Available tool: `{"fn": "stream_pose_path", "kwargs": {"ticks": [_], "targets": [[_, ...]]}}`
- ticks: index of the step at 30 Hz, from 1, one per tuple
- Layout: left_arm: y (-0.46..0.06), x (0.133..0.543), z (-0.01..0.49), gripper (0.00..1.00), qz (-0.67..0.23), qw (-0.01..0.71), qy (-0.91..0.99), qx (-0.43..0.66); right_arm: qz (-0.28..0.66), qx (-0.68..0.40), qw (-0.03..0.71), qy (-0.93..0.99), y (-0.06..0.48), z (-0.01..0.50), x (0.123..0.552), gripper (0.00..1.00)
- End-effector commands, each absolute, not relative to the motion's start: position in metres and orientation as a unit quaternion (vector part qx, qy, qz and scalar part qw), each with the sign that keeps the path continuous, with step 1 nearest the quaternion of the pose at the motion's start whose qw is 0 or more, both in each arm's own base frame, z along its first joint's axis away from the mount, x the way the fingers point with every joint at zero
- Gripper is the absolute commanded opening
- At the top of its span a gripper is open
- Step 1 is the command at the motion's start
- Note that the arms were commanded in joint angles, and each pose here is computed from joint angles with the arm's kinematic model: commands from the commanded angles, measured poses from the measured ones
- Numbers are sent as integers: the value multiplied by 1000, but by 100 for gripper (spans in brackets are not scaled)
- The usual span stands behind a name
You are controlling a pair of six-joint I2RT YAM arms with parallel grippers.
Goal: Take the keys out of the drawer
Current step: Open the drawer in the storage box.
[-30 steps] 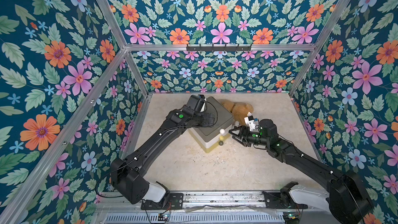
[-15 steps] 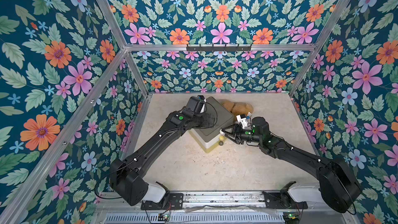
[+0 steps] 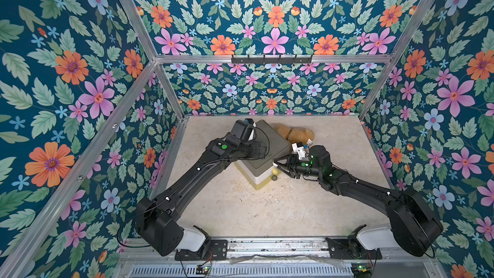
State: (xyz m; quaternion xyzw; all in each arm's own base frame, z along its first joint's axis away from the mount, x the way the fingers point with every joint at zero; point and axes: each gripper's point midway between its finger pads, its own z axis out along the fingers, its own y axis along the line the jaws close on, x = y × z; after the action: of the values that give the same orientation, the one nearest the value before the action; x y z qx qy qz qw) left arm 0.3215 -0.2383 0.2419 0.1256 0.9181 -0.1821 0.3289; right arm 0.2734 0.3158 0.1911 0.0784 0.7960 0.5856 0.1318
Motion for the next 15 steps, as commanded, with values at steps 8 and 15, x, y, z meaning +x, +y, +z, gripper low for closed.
{"fn": "stream_pose_path", "kwargs": {"ticks": [8,15], "targets": [[-236,317,237,99,-180,318,922,127,603,76,154,779,322,202,284,45],[-236,316,234,99,-181,317,923,127,604,77,154,778,324,200,284,38]]}}
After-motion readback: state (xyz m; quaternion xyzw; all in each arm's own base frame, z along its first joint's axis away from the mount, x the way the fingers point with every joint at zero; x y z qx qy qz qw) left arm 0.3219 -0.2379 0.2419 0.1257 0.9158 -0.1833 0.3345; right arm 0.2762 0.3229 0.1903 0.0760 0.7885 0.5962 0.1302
